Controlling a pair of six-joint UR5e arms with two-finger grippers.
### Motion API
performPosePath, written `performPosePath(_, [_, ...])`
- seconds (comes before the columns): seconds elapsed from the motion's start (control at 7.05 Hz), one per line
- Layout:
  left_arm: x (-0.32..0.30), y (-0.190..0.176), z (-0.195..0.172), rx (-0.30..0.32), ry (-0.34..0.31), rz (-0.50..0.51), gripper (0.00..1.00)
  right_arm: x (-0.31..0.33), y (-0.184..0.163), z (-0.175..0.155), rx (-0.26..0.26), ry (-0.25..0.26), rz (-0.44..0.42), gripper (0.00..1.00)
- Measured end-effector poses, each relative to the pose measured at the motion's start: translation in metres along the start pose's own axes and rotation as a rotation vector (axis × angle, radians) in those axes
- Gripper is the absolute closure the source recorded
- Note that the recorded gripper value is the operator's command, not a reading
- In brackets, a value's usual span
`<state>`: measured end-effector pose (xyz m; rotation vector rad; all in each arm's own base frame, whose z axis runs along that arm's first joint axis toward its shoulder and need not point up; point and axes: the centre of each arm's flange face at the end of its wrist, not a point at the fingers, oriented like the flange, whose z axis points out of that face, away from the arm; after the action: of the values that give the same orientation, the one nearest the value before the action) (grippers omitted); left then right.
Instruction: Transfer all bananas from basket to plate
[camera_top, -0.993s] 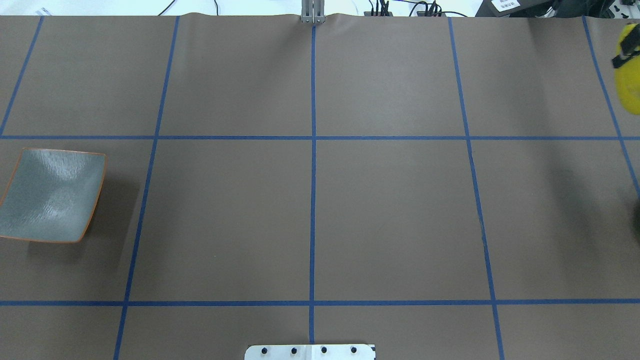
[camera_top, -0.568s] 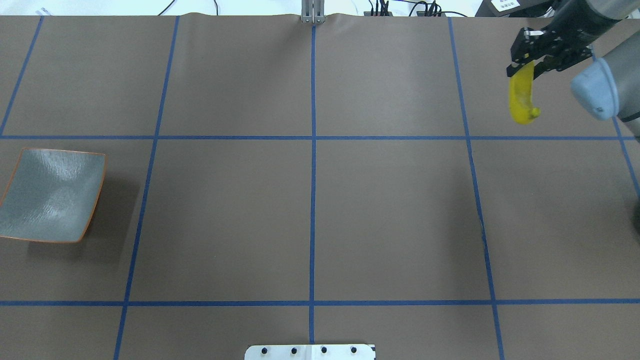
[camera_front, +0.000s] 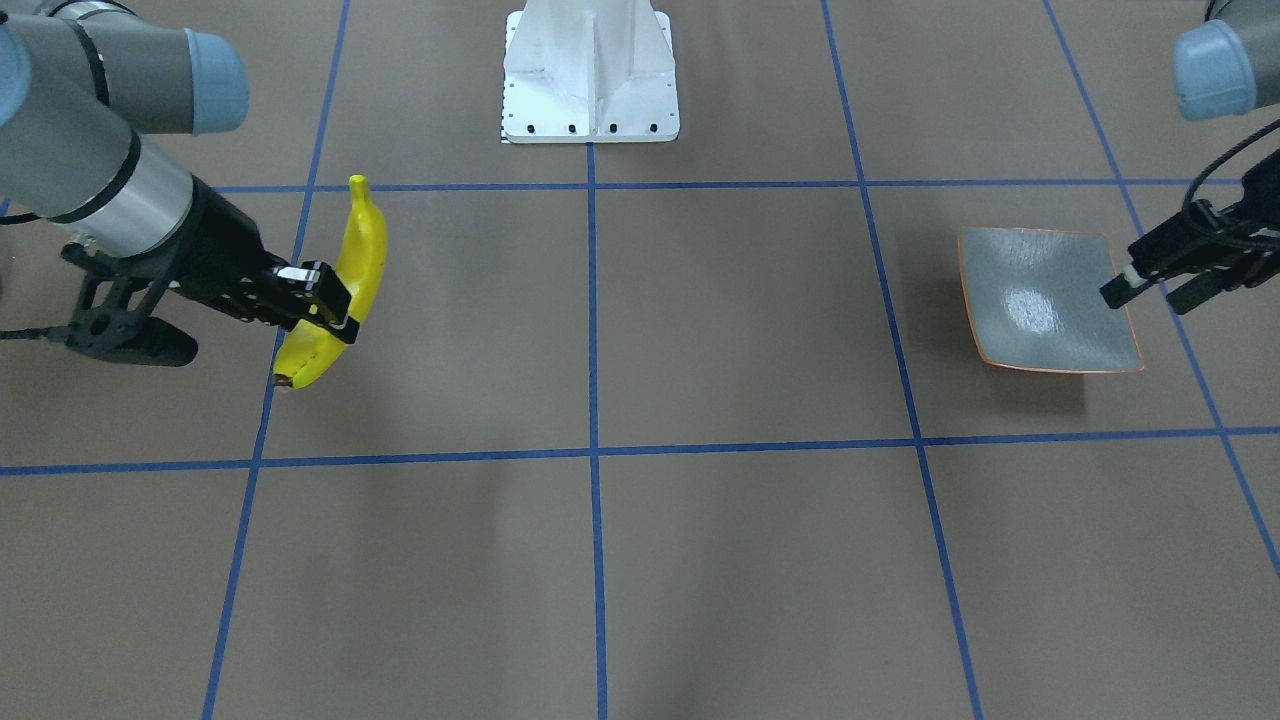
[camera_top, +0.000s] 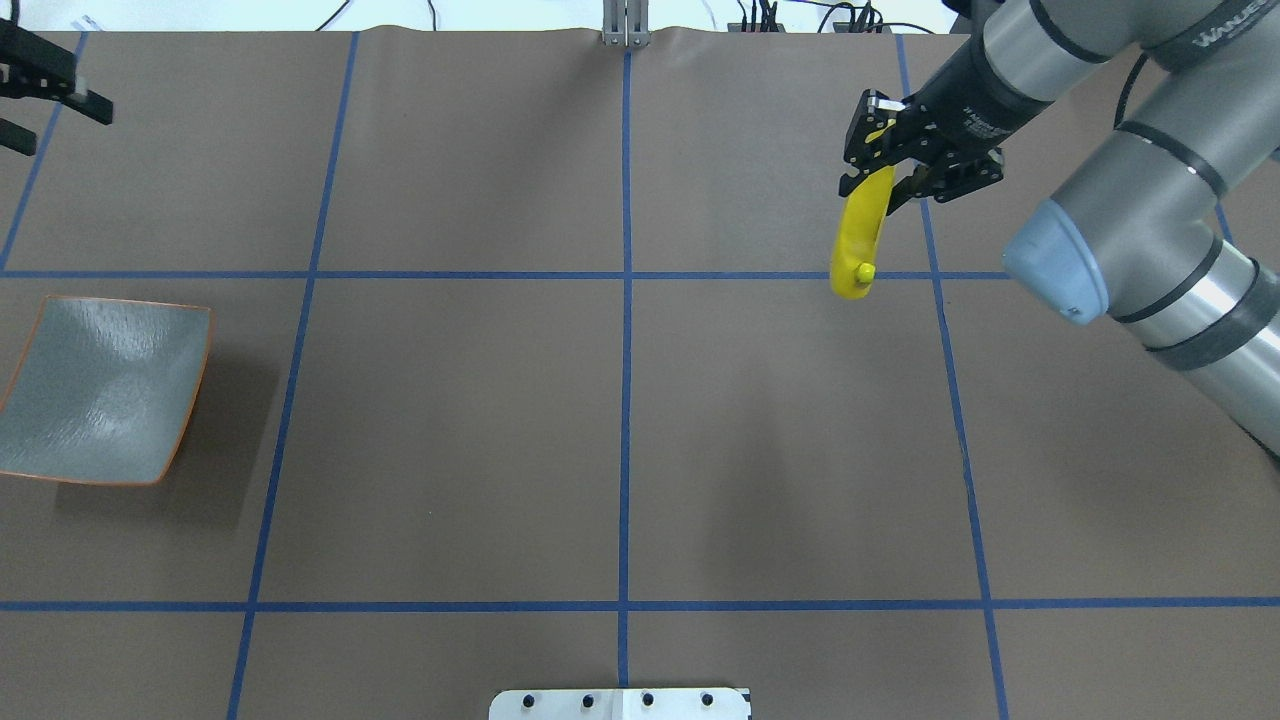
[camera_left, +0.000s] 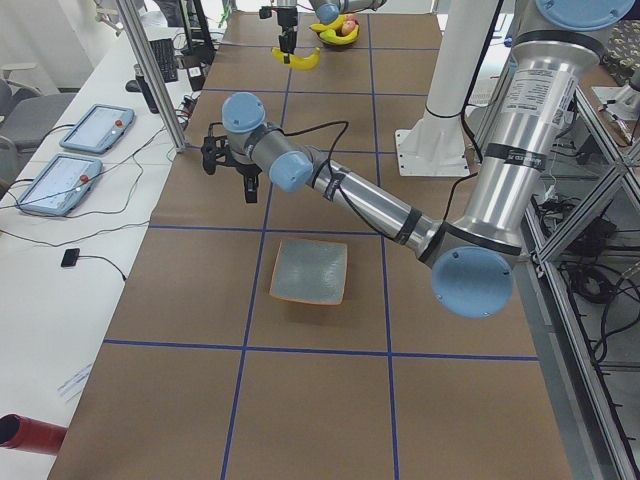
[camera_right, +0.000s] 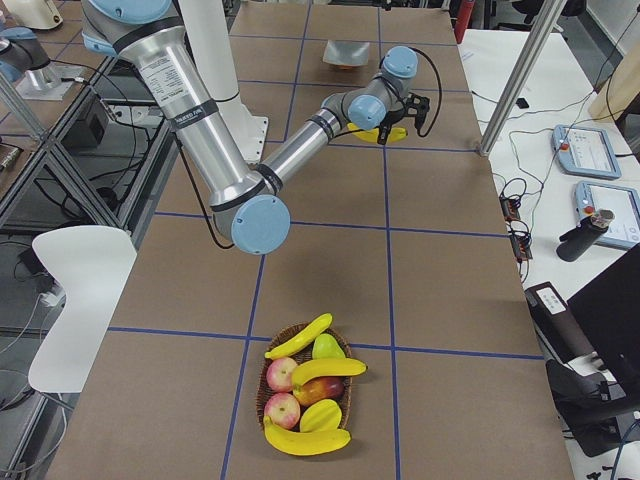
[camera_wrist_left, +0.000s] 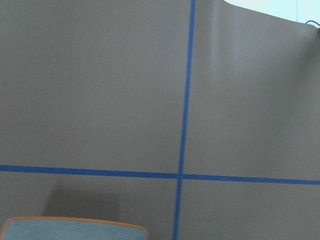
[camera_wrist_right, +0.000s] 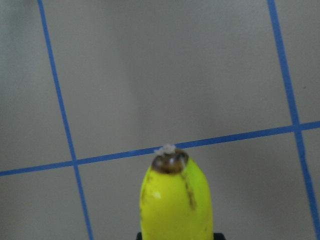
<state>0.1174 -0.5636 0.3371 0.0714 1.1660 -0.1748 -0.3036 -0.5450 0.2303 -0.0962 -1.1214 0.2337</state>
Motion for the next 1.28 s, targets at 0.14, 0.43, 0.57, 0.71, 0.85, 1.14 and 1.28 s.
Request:
performPosePath(0.14, [0.040,0.010,0.017,-0.023,0.048,-0.037,0.00,-0.016,0.022,0.014,-0.001,-0.037,0.017,1.00])
performPosePath(0.43, [0.116,0.035,0.041,-0.075,0.138,-0.133,0.00,-0.038,0.058,0.024,-0.020,-0.078,0.020,1.00])
performPosePath(0.57, [0.151,0.053,0.054,-0.089,0.177,-0.171,0.00,-0.049,0.073,0.026,-0.024,-0.093,0.020,1.00])
performPosePath(0.71, [0.184,0.077,0.077,-0.081,0.217,-0.202,0.00,-0.060,0.090,0.029,-0.016,-0.106,0.011,1.00])
performPosePath(0.85, [0.209,0.102,0.100,-0.076,0.254,-0.224,0.00,-0.068,0.104,0.032,-0.009,-0.115,-0.001,1.00])
performPosePath(1.14, [0.251,0.148,0.126,-0.136,0.302,-0.245,0.00,-0.072,0.113,0.035,-0.007,-0.120,-0.012,1.00])
performPosePath(1.28, [0.273,0.170,0.134,-0.181,0.320,-0.252,0.01,-0.073,0.114,0.035,-0.007,-0.122,-0.015,1.00])
